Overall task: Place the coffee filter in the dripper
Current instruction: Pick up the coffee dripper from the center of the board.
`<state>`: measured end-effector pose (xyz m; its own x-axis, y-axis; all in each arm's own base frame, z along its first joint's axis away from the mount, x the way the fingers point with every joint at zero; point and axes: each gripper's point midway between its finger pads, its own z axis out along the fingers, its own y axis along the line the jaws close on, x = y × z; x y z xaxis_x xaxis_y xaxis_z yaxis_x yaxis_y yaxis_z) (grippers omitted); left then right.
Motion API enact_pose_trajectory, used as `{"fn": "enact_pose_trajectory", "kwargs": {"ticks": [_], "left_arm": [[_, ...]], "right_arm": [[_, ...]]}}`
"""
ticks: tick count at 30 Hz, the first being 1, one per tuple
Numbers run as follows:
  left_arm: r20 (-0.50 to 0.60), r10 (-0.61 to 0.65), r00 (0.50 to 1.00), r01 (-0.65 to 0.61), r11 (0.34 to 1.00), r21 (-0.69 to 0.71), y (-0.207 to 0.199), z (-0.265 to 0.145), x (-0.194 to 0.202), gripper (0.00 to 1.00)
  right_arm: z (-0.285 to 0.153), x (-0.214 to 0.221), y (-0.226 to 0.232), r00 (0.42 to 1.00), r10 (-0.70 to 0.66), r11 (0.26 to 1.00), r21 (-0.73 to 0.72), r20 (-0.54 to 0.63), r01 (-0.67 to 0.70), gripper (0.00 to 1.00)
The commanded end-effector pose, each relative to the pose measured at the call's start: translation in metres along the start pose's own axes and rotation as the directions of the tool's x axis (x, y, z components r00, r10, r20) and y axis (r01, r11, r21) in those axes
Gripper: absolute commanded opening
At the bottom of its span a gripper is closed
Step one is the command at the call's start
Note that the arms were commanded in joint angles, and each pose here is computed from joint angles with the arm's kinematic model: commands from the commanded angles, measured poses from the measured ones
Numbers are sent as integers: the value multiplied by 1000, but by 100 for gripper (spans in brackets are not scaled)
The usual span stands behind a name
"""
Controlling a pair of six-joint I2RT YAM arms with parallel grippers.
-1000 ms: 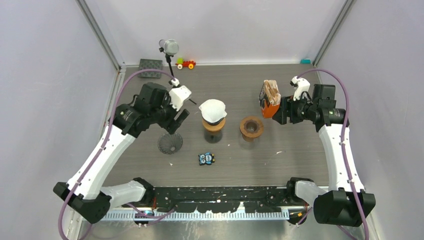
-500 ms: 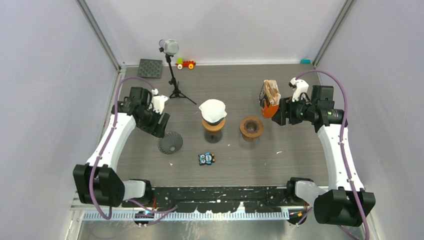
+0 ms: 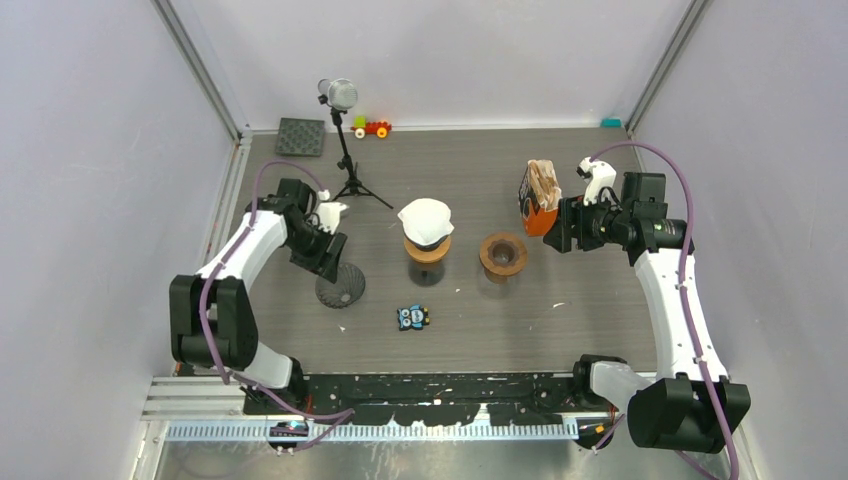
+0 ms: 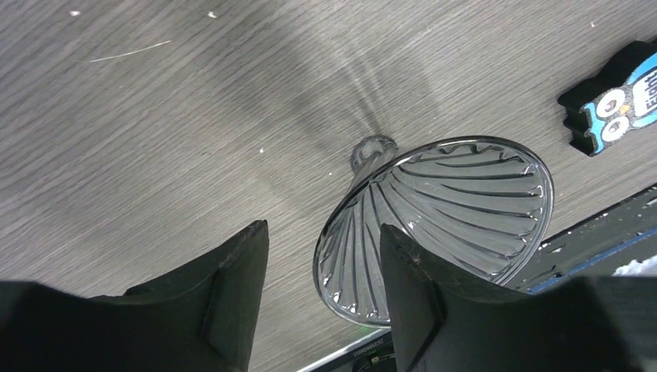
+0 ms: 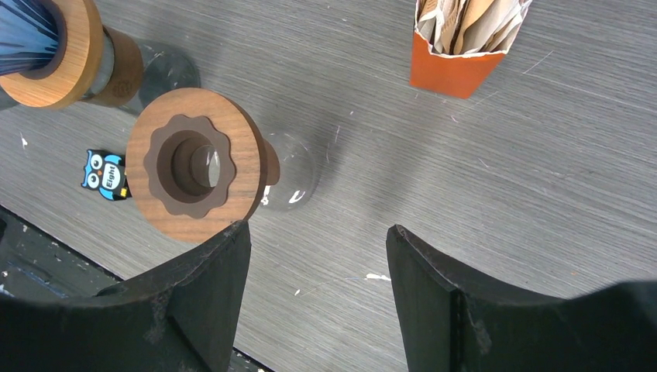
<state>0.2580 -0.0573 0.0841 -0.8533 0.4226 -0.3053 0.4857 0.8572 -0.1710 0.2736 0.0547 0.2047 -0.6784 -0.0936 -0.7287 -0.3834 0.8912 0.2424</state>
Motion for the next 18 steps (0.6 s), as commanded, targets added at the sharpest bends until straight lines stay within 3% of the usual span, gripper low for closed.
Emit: {"fn": "enact_pose_trajectory", "kwargs": {"ticks": [1,9,18], "left_arm": [[17,-15,1000,13,997,73,-5,7,-5,54],[13,-42,999,40,994,103,-5,7,-2,38],[26,-38,999,35,994,107,-6,-2,2,11]], "right_arm": [[-3,-9,-1,998,-42,999,11,37,42,69],[-3,-9,-1,998,-42,999,14,36,42,69],[-5,-9,1,998,-46,999,12,41,46,70]]}}
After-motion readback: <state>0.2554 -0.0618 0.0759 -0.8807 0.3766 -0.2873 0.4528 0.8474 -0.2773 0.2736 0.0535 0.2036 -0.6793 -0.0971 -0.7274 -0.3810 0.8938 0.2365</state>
